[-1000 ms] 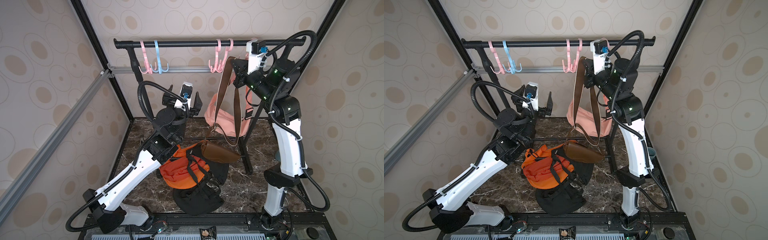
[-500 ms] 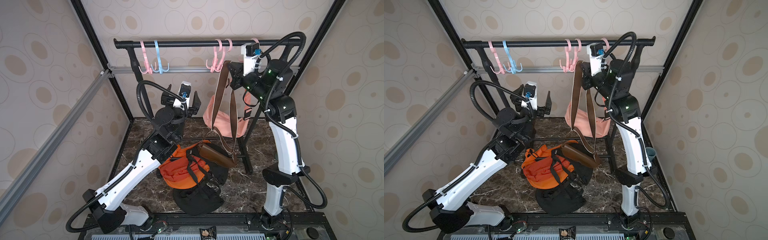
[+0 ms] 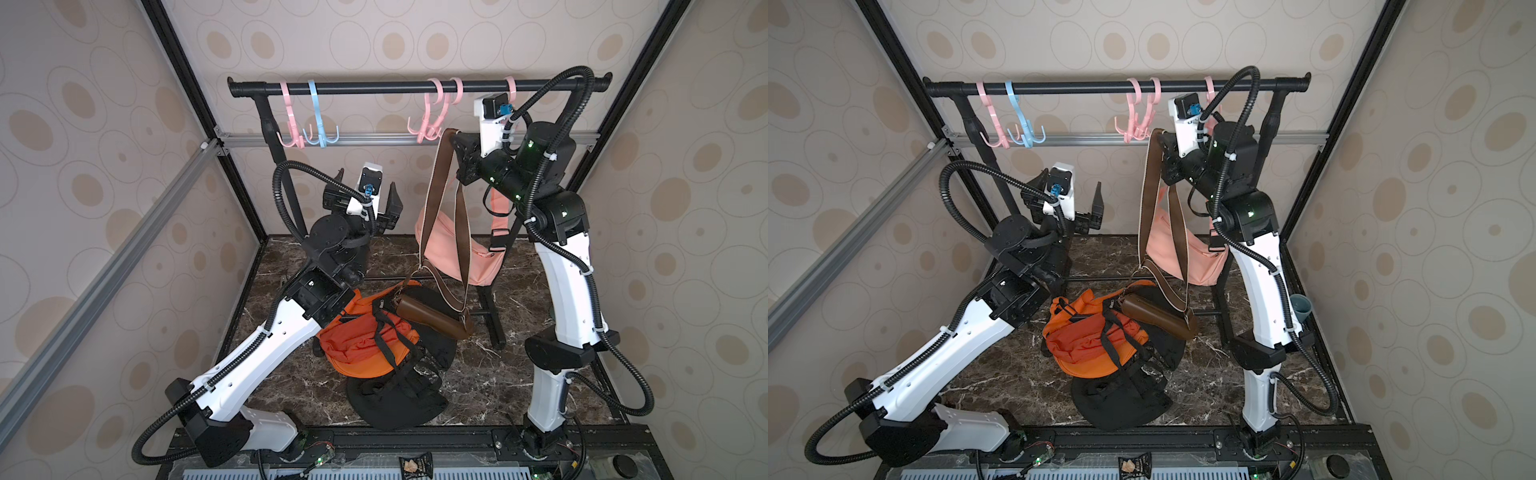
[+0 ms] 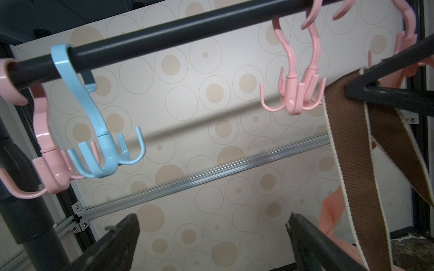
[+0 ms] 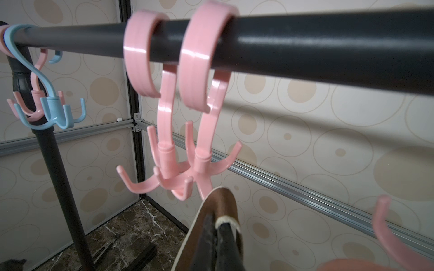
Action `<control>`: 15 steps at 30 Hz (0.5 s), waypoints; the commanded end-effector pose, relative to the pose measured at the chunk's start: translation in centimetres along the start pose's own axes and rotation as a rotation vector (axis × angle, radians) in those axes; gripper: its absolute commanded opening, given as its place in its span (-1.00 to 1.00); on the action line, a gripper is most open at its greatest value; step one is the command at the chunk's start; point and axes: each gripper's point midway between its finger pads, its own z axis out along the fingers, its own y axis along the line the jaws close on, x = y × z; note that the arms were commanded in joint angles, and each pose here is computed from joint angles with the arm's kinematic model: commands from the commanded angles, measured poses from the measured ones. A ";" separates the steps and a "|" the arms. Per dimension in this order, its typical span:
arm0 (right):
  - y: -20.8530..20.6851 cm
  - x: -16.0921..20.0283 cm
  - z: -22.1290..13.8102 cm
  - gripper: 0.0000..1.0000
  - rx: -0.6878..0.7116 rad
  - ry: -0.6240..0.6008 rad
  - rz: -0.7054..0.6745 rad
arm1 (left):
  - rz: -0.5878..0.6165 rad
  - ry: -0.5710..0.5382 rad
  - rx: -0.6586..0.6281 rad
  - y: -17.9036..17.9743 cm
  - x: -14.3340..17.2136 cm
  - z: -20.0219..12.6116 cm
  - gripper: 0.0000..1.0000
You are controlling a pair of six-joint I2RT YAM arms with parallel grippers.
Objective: Hang the bag on a hook
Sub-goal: Adjust the bag at the hook.
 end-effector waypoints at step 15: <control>-0.4 -2.0 -3.0 0.14 0.027 -0.024 0.012 | -0.037 -0.034 -0.003 1.1 -1.4 -0.6 1.00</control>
